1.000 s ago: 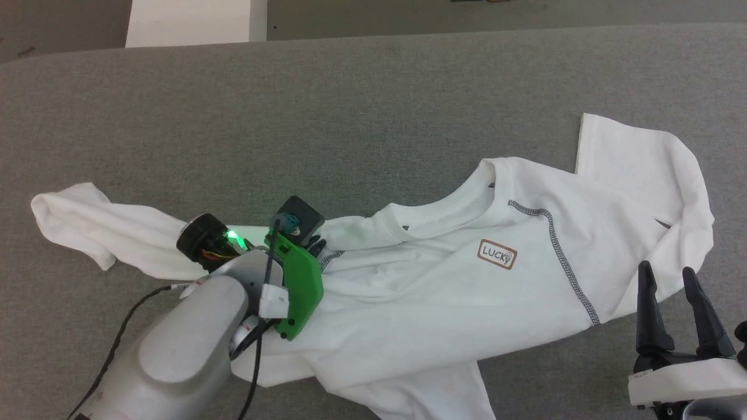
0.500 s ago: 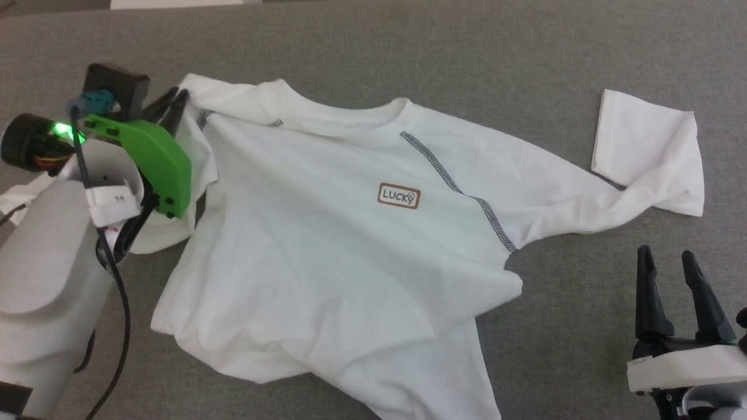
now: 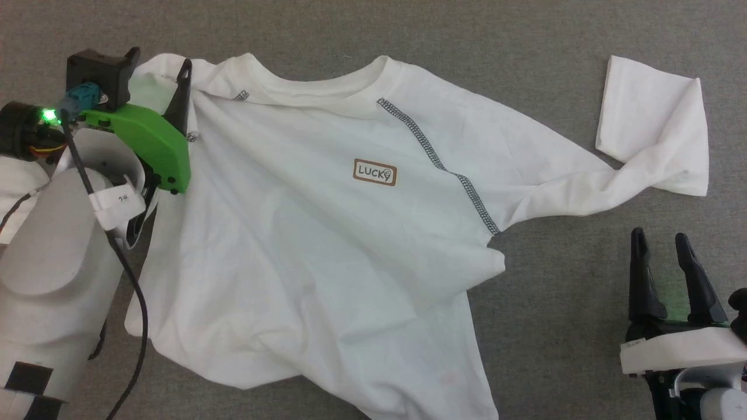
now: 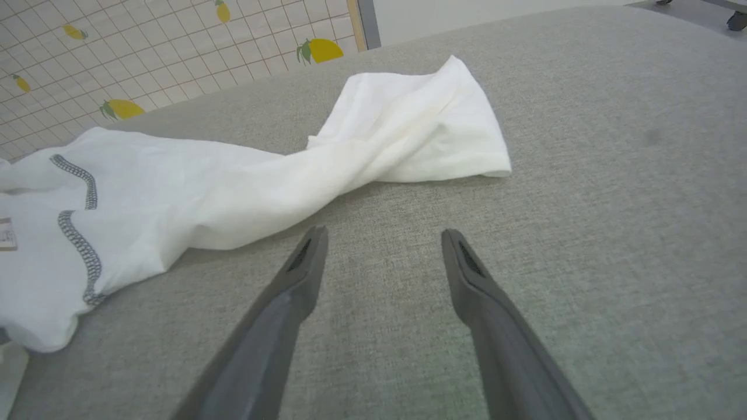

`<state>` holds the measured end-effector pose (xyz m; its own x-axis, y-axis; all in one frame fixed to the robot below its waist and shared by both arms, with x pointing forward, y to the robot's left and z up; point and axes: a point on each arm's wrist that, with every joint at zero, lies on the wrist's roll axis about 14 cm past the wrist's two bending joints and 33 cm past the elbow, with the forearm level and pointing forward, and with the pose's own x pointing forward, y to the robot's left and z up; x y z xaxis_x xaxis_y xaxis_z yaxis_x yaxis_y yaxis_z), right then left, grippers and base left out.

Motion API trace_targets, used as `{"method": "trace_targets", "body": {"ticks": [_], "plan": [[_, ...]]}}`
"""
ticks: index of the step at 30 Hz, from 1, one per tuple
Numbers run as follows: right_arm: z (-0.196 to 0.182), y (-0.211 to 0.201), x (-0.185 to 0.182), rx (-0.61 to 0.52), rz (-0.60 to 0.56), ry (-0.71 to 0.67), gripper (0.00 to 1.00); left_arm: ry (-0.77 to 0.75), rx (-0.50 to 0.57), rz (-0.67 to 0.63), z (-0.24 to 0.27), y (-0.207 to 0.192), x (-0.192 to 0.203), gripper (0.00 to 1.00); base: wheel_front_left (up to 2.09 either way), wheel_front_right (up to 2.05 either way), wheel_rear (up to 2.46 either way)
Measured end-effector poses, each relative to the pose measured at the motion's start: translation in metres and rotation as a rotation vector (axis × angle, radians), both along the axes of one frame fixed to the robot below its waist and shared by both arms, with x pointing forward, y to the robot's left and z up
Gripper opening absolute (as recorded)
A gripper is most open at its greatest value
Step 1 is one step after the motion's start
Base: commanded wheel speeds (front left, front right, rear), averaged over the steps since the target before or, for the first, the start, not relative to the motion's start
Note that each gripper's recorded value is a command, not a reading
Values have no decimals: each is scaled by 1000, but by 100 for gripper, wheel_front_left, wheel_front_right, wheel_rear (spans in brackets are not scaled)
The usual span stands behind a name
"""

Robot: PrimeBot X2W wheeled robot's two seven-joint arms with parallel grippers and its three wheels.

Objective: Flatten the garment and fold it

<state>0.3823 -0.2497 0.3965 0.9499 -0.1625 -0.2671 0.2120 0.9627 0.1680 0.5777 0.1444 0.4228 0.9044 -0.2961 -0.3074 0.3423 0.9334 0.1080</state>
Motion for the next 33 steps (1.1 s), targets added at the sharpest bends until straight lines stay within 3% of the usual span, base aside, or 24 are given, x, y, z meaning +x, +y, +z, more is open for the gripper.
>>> {"method": "trace_targets", "body": {"ticks": [6, 15, 23, 27, 33], "plan": [[15, 3, 1, -2, 10, -42, 100, -253, -102, 14, 75, -4, -2, 100, 0, 0, 0], [44, 14, -8, 12, 44, -112, 100, -505, -193, 108, 144, 11, -84, 100, 0, 0, 0], [58, 23, -17, 23, 72, -149, 100, -381, -182, 276, 100, 24, -175, 100, 0, 0, 0], [64, 26, -22, 27, 80, -163, 100, -307, -227, 345, 82, 19, -208, 100, 0, 0, 0], [69, 42, -29, 37, 132, -158, 100, -331, -262, 377, 90, 19, -226, 100, 0, 0, 0]]}}
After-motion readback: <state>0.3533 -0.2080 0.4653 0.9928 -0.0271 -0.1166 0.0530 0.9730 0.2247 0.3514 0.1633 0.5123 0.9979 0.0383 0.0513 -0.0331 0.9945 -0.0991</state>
